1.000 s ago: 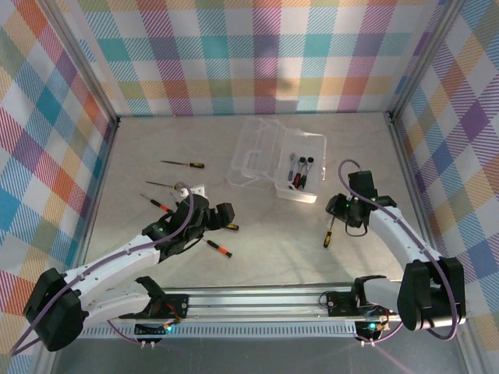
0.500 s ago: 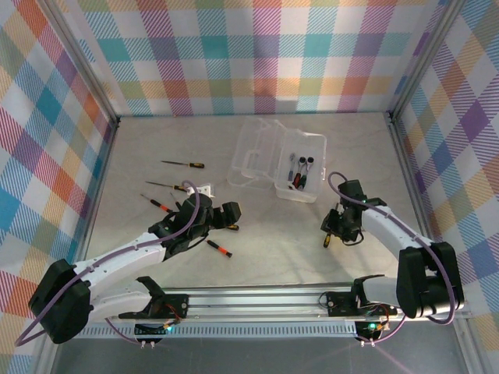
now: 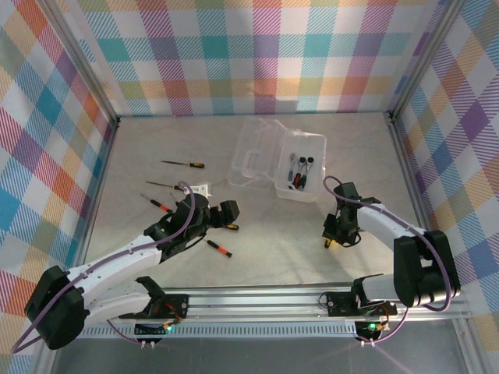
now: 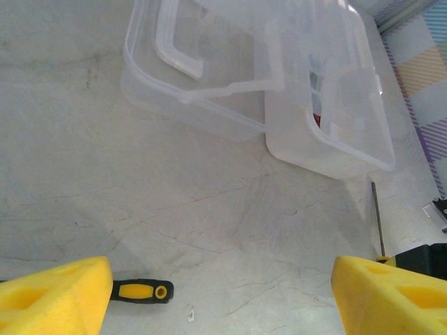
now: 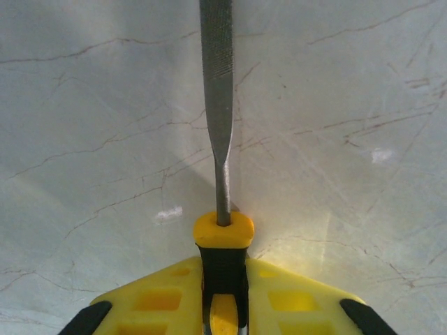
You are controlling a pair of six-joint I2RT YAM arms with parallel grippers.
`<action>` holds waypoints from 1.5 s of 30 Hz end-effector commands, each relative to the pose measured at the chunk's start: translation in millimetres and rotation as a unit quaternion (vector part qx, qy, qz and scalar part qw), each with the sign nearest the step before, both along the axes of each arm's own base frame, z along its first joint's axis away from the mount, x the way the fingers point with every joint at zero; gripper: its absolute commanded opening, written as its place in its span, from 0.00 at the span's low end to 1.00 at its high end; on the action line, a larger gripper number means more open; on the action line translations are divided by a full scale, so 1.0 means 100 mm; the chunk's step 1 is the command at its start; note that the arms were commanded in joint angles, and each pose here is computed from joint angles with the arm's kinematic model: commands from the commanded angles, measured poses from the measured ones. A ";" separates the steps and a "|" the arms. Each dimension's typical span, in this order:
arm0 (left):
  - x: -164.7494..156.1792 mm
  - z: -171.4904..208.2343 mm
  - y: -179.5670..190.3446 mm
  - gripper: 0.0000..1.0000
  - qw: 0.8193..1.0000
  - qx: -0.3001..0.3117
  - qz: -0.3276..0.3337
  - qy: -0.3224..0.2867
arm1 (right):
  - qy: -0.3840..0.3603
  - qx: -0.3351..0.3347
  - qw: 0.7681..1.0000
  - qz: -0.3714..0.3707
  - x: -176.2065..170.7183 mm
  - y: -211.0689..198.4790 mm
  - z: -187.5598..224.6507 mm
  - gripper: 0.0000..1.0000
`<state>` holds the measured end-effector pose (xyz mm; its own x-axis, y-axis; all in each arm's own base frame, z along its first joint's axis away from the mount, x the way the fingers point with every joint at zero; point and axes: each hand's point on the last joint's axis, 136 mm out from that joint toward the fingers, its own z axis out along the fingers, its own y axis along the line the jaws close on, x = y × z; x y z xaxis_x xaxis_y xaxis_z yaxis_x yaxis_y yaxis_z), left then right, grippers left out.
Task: Pack the tool kit
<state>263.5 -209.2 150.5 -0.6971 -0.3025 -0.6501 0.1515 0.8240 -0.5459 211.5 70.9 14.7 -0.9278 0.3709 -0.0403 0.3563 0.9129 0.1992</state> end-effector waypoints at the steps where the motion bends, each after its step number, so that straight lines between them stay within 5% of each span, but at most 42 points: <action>1: -0.03 0.03 0.08 0.82 1.000 0.028 0.000 -0.012 | -0.008 -0.013 1.000 0.005 0.08 -0.02 0.02 0.16; 14: -0.07 0.05 0.29 0.83 0.998 0.052 0.035 -0.012 | -0.094 -0.004 0.996 0.010 0.40 0.03 0.56 0.15; 27: -0.19 0.10 1.26 0.85 0.961 0.093 0.260 -0.019 | -0.194 0.051 0.978 0.058 0.94 0.54 1.41 0.15; 34: -0.29 0.10 1.37 0.85 0.958 0.094 0.272 -0.010 | -0.218 0.095 0.966 0.101 1.41 1.09 1.66 0.15; 45: -0.37 0.16 1.37 0.85 0.961 0.090 0.262 0.008 | -0.209 0.165 0.958 0.104 2.27 1.68 1.53 0.14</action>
